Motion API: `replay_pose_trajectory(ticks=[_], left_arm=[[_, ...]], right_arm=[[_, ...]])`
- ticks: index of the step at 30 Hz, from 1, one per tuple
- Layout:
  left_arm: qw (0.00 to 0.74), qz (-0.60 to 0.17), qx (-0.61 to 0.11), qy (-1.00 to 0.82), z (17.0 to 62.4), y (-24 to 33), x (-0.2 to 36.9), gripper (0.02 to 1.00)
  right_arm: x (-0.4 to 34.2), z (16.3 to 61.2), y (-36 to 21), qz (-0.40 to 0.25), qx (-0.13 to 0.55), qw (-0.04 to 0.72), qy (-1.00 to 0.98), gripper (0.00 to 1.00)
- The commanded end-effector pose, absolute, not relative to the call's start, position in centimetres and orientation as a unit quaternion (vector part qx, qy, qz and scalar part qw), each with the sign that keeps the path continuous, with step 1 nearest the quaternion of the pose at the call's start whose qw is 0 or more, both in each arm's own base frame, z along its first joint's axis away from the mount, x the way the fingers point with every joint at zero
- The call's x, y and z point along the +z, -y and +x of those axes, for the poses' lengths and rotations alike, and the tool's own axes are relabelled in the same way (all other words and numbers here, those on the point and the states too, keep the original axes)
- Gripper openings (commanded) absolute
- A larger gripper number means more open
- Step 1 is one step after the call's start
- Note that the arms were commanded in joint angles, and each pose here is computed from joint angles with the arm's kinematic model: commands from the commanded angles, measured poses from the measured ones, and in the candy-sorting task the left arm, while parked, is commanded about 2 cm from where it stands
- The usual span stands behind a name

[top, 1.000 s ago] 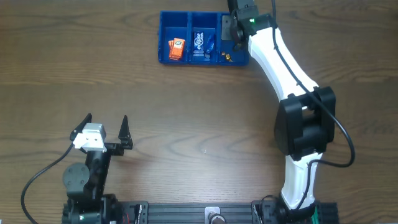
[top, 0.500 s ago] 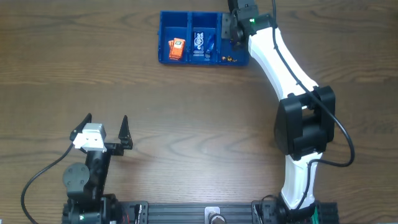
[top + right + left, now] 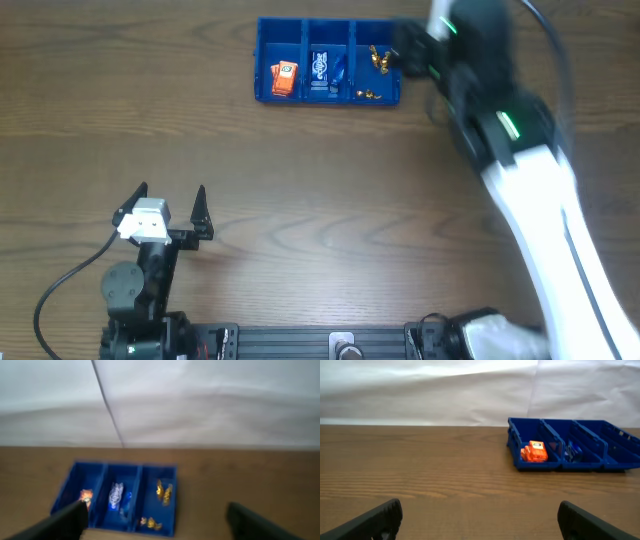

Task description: Sort Candies Into Trays

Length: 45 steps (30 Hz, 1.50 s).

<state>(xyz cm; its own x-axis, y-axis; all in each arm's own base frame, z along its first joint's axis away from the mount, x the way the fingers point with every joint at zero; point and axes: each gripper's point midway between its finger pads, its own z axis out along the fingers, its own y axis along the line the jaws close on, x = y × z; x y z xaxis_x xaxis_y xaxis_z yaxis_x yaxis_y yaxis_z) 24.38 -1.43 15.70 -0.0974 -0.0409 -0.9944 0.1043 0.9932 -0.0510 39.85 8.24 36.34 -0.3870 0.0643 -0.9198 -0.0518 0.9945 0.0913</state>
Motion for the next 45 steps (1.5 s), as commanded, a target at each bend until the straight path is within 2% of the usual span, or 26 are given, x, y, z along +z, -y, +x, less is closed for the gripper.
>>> replay_pose_trajectory(ticks=[1, 6, 12, 25, 28, 31, 38, 45], left_arm=[[0.655, 0.026, -0.053, -0.754, 24.3, 1.5, 14.1, 0.998], [0.655, 0.026, -0.053, -0.754, 24.3, 1.5, 14.1, 0.998], [0.655, 0.026, -0.053, -0.754, 24.3, 1.5, 14.1, 0.998], [0.655, 0.026, -0.053, -0.754, 24.3, 1.5, 14.1, 0.998], [0.655, 0.026, -0.053, -0.754, 24.3, 1.5, 14.1, 0.998], [0.655, 0.026, -0.053, -0.754, 24.3, 1.5, 14.1, 0.998], [0.655, 0.026, -0.053, -0.754, 24.3, 1.5, 14.1, 0.998], [0.655, 0.026, -0.053, -0.754, 24.3, 1.5, 14.1, 0.998]], right_arm=[[30.3, 34.1, -3.7, 0.03, 0.025, 0.544, -0.838, 1.0], [25.7, 27.3, -1.7, 0.042, 0.041, 0.584, -0.81, 1.0], [23.1, 24.5, -0.7, 0.05, 0.055, 0.653, -0.754, 0.998], [18.3, 25.0, -0.5, 0.05, 0.057, 0.712, -0.698, 0.998], [17.9, 24.8, -0.5, 0.044, 0.05, 0.71, -0.701, 1.0], [17.8, 24.6, -0.3, 0.017, 0.016, 0.71, -0.704, 1.0], [15.8, 24.6, -0.3, 0.016, 0.014, 0.681, -0.732, 1.0], [15.7, 24.6, -0.4, 0.016, 0.014, 0.68, -0.733, 0.998]])
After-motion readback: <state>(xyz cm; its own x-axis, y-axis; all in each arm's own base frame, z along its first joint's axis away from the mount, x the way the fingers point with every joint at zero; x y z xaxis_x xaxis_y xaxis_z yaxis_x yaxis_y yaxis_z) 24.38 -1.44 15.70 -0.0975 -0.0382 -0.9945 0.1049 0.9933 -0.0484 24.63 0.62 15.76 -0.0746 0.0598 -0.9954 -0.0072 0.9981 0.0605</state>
